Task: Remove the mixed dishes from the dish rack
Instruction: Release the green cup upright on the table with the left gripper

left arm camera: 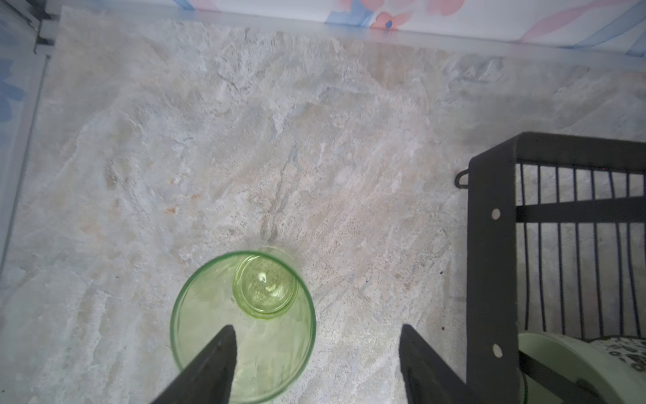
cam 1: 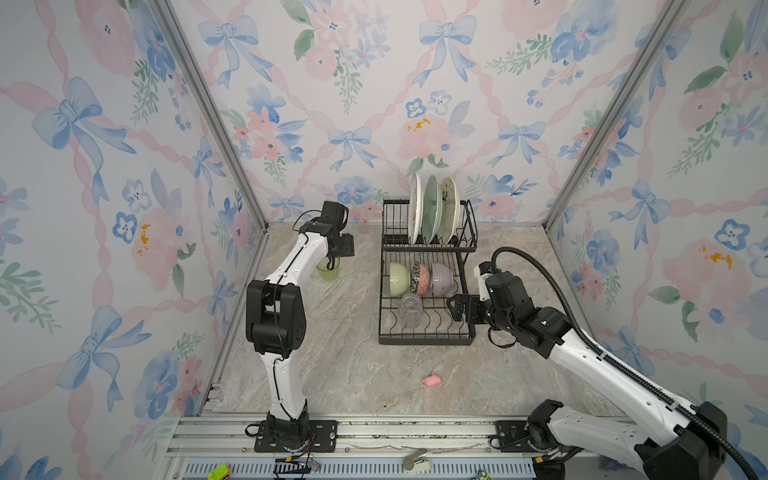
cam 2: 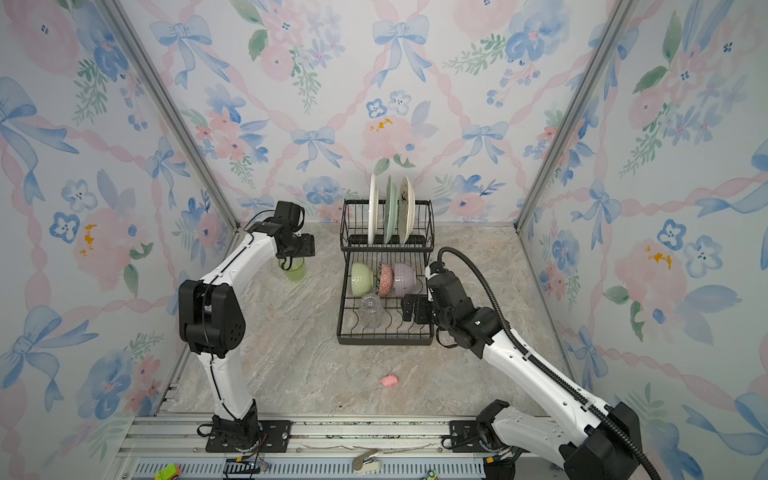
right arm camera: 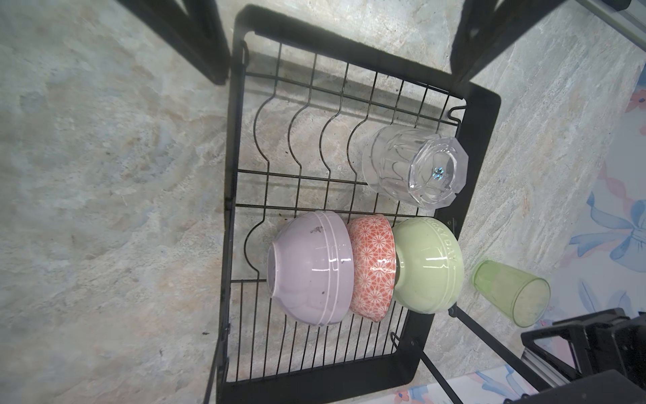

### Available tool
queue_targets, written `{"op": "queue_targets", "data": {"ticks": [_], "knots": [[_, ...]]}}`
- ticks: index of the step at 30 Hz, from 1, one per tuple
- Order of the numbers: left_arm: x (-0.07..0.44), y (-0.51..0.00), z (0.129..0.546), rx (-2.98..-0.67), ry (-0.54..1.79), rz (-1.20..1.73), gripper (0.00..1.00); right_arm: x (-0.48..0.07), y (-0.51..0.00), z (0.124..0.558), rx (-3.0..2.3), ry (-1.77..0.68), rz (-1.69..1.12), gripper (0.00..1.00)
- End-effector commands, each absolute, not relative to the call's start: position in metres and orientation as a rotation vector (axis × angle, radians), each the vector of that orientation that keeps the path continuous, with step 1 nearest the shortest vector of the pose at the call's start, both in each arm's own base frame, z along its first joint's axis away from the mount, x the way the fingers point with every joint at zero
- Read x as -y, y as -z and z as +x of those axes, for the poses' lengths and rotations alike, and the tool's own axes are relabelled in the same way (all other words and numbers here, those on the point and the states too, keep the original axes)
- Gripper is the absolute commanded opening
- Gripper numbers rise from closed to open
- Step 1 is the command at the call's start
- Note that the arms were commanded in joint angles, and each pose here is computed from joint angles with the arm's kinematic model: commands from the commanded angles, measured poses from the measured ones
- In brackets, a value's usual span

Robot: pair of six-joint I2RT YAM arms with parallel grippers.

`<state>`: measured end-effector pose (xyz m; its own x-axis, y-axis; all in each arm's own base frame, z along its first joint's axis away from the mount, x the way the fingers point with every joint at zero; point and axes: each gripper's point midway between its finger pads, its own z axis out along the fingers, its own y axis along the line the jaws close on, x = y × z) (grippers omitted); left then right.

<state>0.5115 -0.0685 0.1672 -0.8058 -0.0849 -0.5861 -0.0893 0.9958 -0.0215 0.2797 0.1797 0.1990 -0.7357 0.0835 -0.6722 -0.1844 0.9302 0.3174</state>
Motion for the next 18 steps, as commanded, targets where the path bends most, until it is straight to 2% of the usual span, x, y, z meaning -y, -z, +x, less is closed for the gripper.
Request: {"op": "queue_targets", "data": {"ticks": [1, 8, 10, 14, 18], "knots": [[0.060, -0.175, 0.521, -2.494, -0.051, -0.105, 0.74, -0.185, -0.196, 0.279, -2.359, -0.508, -0.062, 1.00], [0.067, -0.191, 0.517, -2.468, 0.013, -0.093, 0.76, -0.196, -0.197, 0.278, -2.343, -0.534, -0.093, 1.00], [0.073, -0.200, 0.512, -2.456, 0.060, -0.093, 0.81, -0.205, -0.198, 0.278, -2.337, -0.554, -0.116, 1.00], [0.082, -0.215, 0.495, -2.434, 0.116, -0.093, 0.98, -0.223, -0.196, 0.280, -2.327, -0.581, -0.155, 1.00], [0.094, -0.225, 0.471, -2.386, 0.128, -0.079, 0.98, -0.247, -0.186, 0.289, -2.327, -0.615, -0.181, 1.00]]}}
